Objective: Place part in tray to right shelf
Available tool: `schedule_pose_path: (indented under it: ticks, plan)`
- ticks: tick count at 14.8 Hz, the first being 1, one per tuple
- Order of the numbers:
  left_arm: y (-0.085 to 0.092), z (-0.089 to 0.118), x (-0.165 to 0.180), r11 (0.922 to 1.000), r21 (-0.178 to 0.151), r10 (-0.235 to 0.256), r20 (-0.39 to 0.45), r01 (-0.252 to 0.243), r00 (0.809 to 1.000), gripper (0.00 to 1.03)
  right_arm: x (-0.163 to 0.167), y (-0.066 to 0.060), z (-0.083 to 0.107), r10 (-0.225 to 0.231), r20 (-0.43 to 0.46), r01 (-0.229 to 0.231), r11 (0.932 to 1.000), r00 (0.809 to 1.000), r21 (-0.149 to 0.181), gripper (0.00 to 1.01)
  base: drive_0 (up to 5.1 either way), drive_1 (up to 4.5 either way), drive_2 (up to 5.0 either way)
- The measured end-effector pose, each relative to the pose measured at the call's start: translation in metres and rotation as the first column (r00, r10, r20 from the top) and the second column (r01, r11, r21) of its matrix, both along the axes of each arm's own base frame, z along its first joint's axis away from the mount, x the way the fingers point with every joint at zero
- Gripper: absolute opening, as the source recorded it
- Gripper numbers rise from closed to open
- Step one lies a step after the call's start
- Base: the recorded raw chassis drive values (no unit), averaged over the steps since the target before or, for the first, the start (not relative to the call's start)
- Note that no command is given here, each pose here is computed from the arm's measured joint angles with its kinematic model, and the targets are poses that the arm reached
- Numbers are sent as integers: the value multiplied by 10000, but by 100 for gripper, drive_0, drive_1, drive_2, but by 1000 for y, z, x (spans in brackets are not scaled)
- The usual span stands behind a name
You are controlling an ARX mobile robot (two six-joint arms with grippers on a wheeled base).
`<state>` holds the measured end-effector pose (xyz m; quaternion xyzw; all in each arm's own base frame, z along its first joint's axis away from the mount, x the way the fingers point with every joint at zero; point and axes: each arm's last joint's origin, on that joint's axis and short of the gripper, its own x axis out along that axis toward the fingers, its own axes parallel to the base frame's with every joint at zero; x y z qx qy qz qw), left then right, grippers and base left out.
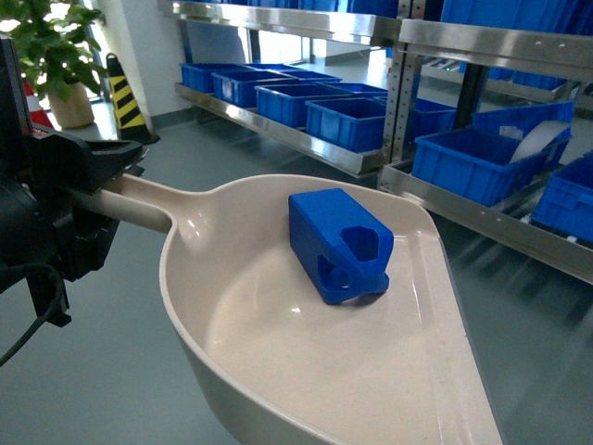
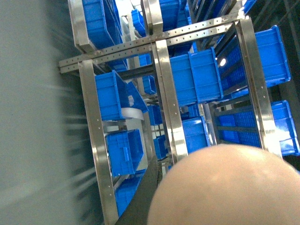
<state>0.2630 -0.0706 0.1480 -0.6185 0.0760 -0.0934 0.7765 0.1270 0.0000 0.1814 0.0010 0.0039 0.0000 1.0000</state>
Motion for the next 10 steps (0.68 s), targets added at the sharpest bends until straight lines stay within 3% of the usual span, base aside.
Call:
schedule_pose_path:
  ticks: [10]
  plan:
    - [0, 0, 0, 10000, 1, 4, -4, -4, 10000, 12, 0, 0, 0, 0, 0, 0, 10000, 10000, 0, 98, -154, -154, -154]
